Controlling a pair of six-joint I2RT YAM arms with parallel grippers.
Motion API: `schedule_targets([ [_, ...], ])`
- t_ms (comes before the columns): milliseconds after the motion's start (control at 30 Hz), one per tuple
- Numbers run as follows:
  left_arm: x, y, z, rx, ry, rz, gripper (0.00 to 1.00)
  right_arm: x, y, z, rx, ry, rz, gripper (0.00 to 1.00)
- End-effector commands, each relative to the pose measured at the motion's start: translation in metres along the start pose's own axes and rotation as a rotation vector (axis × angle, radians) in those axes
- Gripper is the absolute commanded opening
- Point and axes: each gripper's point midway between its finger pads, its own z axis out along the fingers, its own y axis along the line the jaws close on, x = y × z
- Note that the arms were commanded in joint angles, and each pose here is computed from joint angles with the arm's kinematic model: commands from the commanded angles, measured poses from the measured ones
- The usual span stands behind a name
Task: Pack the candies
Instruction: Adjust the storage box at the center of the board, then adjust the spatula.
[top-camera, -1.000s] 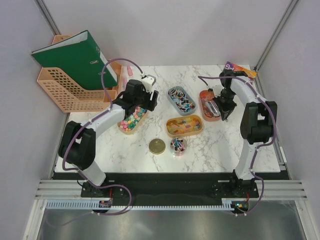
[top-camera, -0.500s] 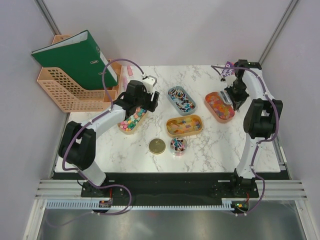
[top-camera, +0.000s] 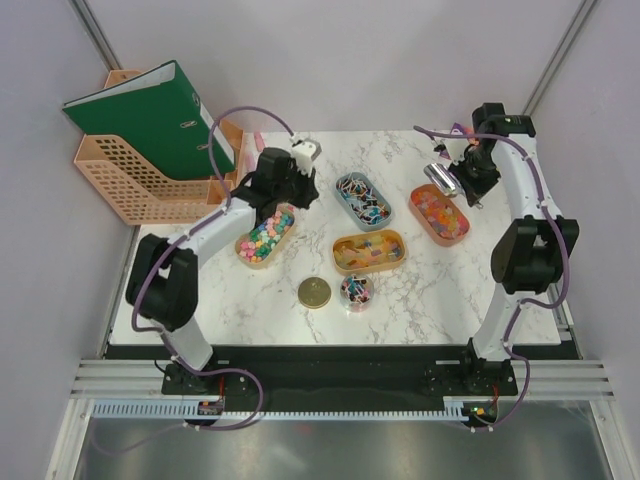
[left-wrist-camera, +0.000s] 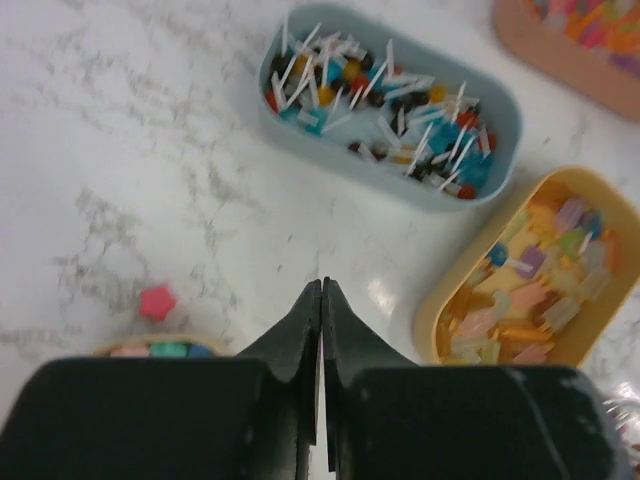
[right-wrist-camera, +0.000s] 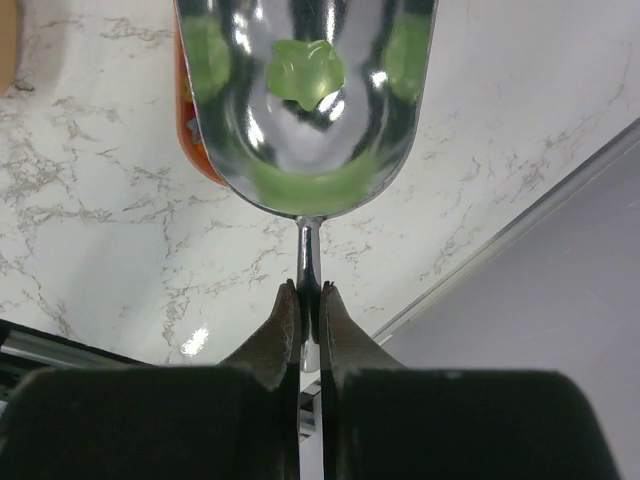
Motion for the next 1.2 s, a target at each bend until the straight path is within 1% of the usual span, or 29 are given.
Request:
schedule_targets([
  [0,-0.072,-0.041,0.011,0.232,-0.145,-0.043,0.02,0.007,0.037,-0.023,-0.124,-0.023,-0.161,0.0],
  [33,-0.101,-0.057,0.006,0.321,-0.183,-0.117,0.02,0.002,0.048,-0.022,-0.131,-0.02,-0.23,0.0],
  [67,-0.1,-0.065,0.019,0.375,-0.167,-0.158,0.02,-0.001,0.061,-0.022,-0.14,-0.017,-0.289,0.0],
  [100,-0.111,-0.087,0.016,0.505,-0.172,-0.213,0.02,-0.003,0.064,-0.022,-0.136,-0.021,-0.34,0.0],
  [133,-0.135,-0.097,0.012,0.564,-0.217,-0.223,0.02,-0.005,0.068,-0.023,-0.132,-0.027,-0.362,0.0],
  [167,-0.143,-0.103,0.016,0.604,-0.232,-0.241,0.02,-0.012,0.074,-0.025,-0.125,-0.043,-0.39,0.0],
  [200,-0.139,-0.115,0.025,0.641,-0.205,-0.289,0.02,-0.014,0.077,-0.026,-0.123,-0.049,-0.402,0.0],
  [267,-0.152,-0.127,0.028,0.672,-0.238,-0.287,0.02,-0.021,0.082,-0.03,-0.115,-0.068,-0.413,0.0],
  [300,-0.147,-0.137,0.033,0.69,-0.223,-0.288,0.02,-0.023,0.082,-0.03,-0.115,-0.074,-0.412,0.0],
  [400,-0.145,-0.157,0.035,0.718,-0.222,-0.267,0.02,-0.024,0.086,-0.034,-0.123,-0.095,-0.401,0.0],
  [533,-0.129,-0.179,0.044,0.74,-0.187,-0.246,0.02,-0.026,0.091,-0.043,-0.127,-0.132,-0.417,0.0],
  [700,-0.117,-0.198,0.052,0.758,-0.167,-0.218,0.02,-0.022,0.102,-0.056,-0.126,-0.16,-0.511,0.0],
  [833,-0.108,-0.201,0.059,0.752,-0.152,-0.205,0.02,-0.021,0.106,-0.071,-0.109,-0.208,-0.541,0.0],
  [900,-0.103,-0.202,0.061,0.749,-0.139,-0.204,0.02,-0.021,0.109,-0.084,-0.093,-0.257,-0.554,0.0],
  [1000,-0.097,-0.204,0.062,0.752,-0.126,-0.207,0.02,-0.024,0.111,-0.101,-0.057,-0.328,-0.54,0.0],
  [1167,-0.095,-0.209,0.06,0.759,-0.119,-0.204,0.02,-0.023,0.115,-0.109,-0.047,-0.379,-0.49,0.0],
])
